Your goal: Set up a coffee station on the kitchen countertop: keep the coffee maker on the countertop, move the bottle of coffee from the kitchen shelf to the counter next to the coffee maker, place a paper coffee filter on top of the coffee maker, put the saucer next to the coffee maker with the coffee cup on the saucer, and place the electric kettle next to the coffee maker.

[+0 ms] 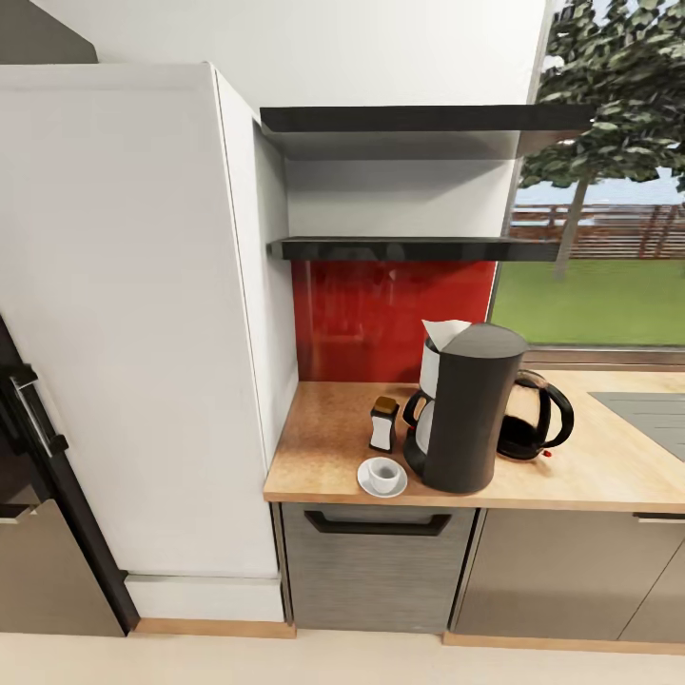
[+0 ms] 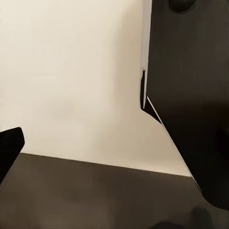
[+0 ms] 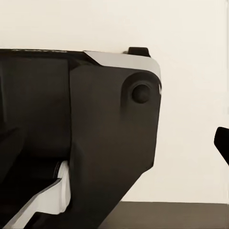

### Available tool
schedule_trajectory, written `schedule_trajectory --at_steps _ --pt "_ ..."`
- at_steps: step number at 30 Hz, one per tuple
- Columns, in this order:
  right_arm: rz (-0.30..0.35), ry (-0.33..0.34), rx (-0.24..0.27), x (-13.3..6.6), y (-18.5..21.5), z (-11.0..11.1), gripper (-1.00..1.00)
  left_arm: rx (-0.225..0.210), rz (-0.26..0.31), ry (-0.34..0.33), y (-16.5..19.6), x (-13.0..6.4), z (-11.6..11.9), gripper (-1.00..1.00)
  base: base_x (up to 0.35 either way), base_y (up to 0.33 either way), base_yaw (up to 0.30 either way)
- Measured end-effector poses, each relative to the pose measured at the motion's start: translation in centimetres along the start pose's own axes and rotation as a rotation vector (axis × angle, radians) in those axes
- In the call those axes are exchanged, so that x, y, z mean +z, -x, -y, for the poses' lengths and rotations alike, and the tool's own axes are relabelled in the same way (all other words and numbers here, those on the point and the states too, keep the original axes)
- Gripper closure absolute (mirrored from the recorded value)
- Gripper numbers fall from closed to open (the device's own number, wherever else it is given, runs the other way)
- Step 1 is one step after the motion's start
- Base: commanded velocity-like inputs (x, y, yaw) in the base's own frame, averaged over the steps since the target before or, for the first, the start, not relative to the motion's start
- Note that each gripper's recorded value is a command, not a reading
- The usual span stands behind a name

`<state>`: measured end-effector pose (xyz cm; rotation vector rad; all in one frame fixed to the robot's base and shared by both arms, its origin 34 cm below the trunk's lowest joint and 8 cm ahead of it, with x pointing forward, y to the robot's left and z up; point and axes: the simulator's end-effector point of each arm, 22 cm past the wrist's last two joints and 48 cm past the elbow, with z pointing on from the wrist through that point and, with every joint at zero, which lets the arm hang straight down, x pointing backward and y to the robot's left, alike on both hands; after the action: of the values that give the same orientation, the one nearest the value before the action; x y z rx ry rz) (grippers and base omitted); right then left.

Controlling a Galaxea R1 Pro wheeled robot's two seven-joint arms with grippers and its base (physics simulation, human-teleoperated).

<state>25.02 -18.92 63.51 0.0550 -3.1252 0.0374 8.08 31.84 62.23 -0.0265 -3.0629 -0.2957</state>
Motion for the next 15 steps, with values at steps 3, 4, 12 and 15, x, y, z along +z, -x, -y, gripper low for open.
schedule_trajectory --at_steps 3,4,12,15 --pt "-0.002 -0.003 0.001 0.03 -0.05 0.28 -1.00 -0.001 0.002 0.000 0.07 0.00 0.02 -1.00 0.000 0.000 0.000" --pt "-0.002 -0.004 0.001 0.04 -0.07 0.36 -1.00 -0.001 0.003 -0.001 0.09 -0.01 0.09 -1.00 0.000 0.000 0.000" --pt "-0.002 -0.007 0.002 0.06 -0.09 0.55 -1.00 -0.007 0.003 -0.001 0.10 -0.02 0.13 -1.00 0.000 0.000 0.000" --pt "-0.001 -0.010 0.004 0.08 -0.07 0.73 -1.00 -0.007 0.003 -0.001 0.10 -0.02 0.12 -1.00 0.000 0.000 0.000"
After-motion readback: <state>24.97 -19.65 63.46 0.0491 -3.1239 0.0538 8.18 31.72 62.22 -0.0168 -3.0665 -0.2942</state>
